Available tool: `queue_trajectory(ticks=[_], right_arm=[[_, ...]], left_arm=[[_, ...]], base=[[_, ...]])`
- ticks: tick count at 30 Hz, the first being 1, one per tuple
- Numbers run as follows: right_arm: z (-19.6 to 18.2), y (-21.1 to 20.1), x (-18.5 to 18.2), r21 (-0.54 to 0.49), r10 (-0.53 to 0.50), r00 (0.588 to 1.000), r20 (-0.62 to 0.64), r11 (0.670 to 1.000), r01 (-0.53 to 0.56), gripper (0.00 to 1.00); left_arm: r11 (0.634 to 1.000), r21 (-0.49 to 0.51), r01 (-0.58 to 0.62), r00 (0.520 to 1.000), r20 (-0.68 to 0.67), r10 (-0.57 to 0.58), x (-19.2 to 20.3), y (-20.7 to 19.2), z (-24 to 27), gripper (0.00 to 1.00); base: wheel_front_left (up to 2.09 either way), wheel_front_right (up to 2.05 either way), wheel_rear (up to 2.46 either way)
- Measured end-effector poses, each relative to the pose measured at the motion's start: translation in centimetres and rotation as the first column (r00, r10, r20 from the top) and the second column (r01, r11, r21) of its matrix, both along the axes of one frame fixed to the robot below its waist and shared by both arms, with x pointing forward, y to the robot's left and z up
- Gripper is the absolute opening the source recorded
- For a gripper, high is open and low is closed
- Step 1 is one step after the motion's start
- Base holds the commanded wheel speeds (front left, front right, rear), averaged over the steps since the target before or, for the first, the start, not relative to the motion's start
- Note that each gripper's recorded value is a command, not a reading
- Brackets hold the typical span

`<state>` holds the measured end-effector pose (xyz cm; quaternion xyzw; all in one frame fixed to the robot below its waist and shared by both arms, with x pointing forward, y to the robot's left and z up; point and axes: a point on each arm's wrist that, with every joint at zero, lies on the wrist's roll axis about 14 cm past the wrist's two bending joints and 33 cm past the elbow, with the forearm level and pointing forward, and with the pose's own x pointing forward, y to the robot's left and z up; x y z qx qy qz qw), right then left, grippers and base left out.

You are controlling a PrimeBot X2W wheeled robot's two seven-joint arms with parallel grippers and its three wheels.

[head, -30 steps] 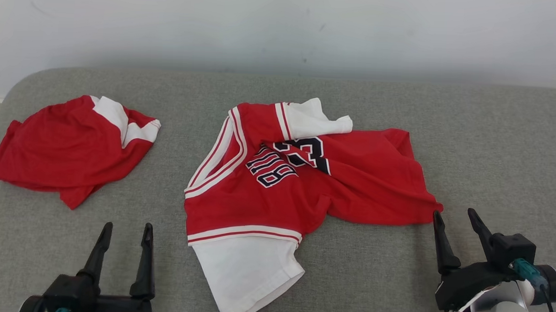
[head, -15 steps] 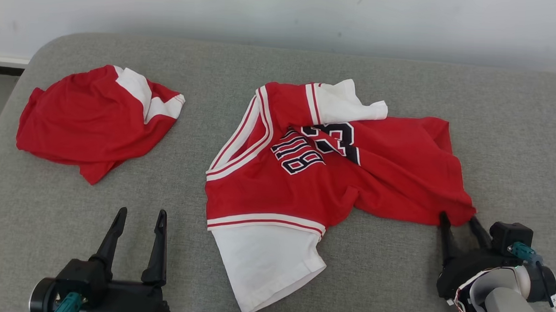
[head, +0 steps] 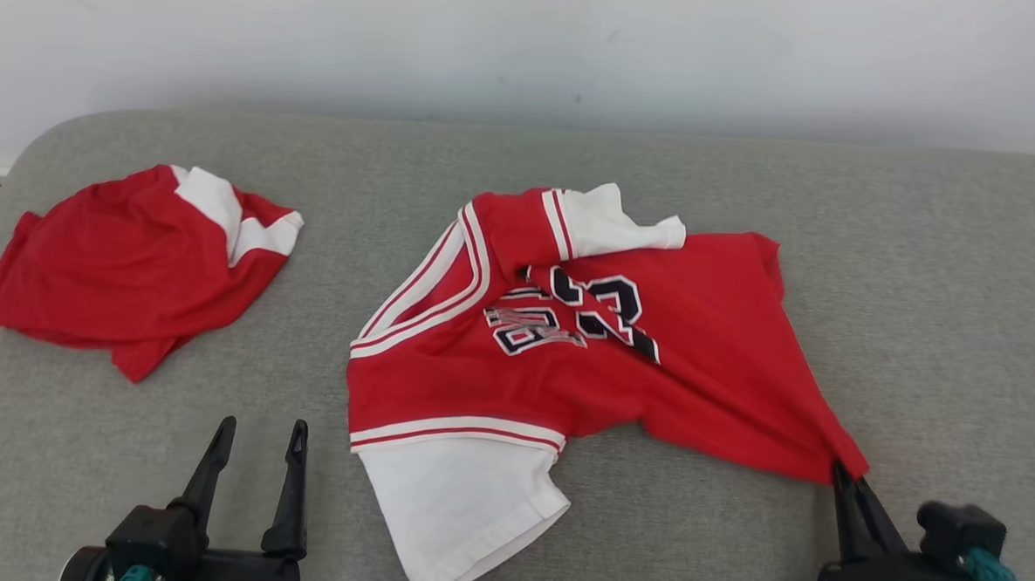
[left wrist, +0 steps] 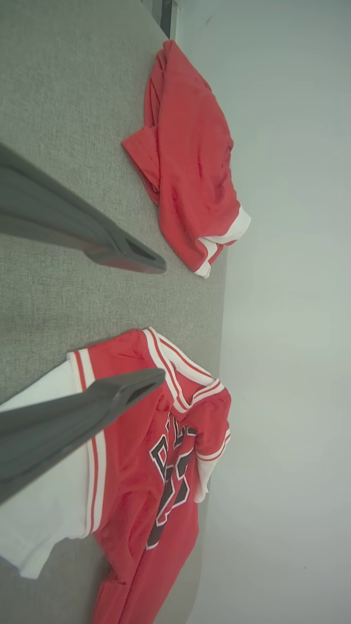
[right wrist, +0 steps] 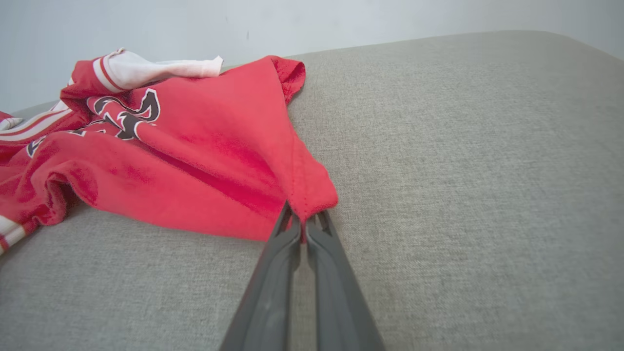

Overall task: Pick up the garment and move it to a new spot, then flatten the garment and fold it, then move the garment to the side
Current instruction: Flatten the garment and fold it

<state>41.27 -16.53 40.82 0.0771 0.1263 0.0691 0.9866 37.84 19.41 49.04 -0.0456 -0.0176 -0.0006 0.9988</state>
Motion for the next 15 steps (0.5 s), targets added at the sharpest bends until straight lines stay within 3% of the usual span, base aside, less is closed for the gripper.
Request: queue_trajectory(ticks=[4, 6, 7, 15], right_arm=[[-0.1, -1.5, -2.5, 0.020, -0.047, 0.999, -0.008, 0.999, 0.048, 0.00], [0.3, -2.0, -3.3, 0.042, -0.075, 0.997, 0.001, 0.996, 0.075, 0.58], [0.4, -2.4, -3.6, 0.036, -0.082, 0.997, -0.002, 0.996, 0.082, 1.00], [4.3, -4.0, -3.7, -0.011, -0.117, 0.983, 0.141, 0.993, 0.119, 1.00]], left_arm=[[0.999, -0.006, 0.033, 0.999, 0.007, -0.033, 0.4, -1.1, 0.2, 1.00], [0.999, -0.008, 0.042, 0.999, 0.009, -0.042, 0.6, -1.5, 0.2, 1.00], [0.999, -0.009, 0.050, 0.999, 0.010, -0.050, 0.7, -1.7, 0.2, 1.00], [0.997, -0.005, 0.074, 0.997, 0.019, -0.074, 0.5, -2.5, 0.5, 1.00]], base=[[0.00, 0.00, 0.00], [0.00, 0.00, 0.00], [0.00, 0.00, 0.00], [0.00, 0.00, 0.00]])
